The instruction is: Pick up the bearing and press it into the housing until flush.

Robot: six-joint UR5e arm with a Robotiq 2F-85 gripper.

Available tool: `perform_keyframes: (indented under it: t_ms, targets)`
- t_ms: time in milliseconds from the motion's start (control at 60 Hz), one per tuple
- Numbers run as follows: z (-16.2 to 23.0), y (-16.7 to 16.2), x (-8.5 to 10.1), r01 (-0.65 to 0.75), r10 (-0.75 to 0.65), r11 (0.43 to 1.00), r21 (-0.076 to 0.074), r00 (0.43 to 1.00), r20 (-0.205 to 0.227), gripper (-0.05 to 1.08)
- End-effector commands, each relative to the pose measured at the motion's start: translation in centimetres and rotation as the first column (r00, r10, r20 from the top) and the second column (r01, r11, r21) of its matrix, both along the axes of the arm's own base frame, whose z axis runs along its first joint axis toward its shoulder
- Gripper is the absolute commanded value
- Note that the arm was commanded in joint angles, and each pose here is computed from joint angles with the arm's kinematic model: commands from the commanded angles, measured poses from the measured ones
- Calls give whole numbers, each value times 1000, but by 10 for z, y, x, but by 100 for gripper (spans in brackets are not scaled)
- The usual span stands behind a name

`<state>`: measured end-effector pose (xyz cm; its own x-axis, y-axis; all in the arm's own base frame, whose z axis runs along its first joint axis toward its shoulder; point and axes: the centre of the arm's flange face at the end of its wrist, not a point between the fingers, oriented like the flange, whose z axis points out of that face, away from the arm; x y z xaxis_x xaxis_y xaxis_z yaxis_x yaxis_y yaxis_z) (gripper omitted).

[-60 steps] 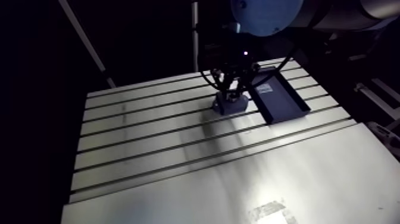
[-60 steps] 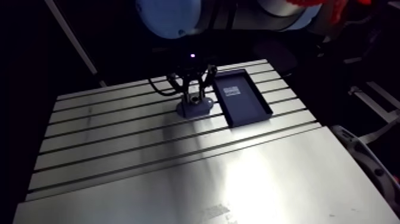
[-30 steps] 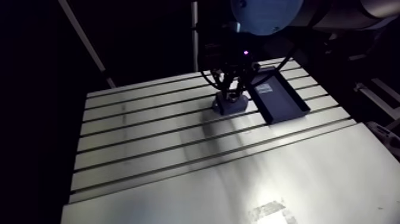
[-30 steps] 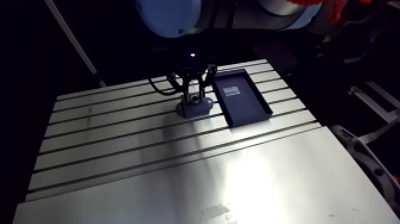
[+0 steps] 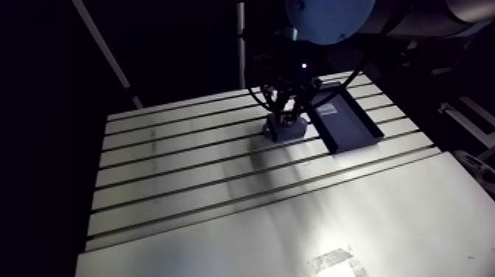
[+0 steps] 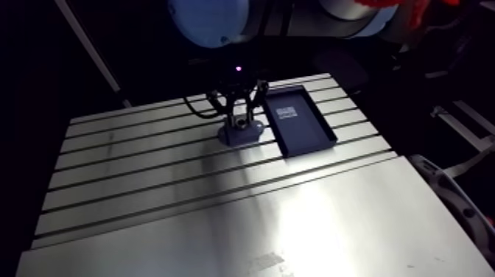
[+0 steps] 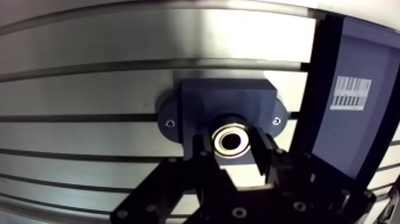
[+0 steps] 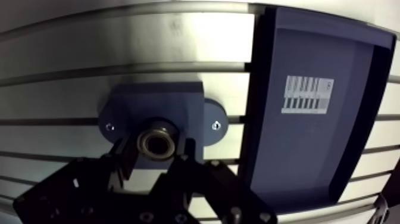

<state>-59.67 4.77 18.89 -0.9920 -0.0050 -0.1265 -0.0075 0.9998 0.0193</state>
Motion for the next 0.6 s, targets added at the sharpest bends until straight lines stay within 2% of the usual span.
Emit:
perform_keyframes:
  t_ms: [17,600]
  targets:
    - [0,0,-1,1,-1,1000,0,1000,-1,65]
    - [-1,0,0,1,-1,1000,0,1000,2,65]
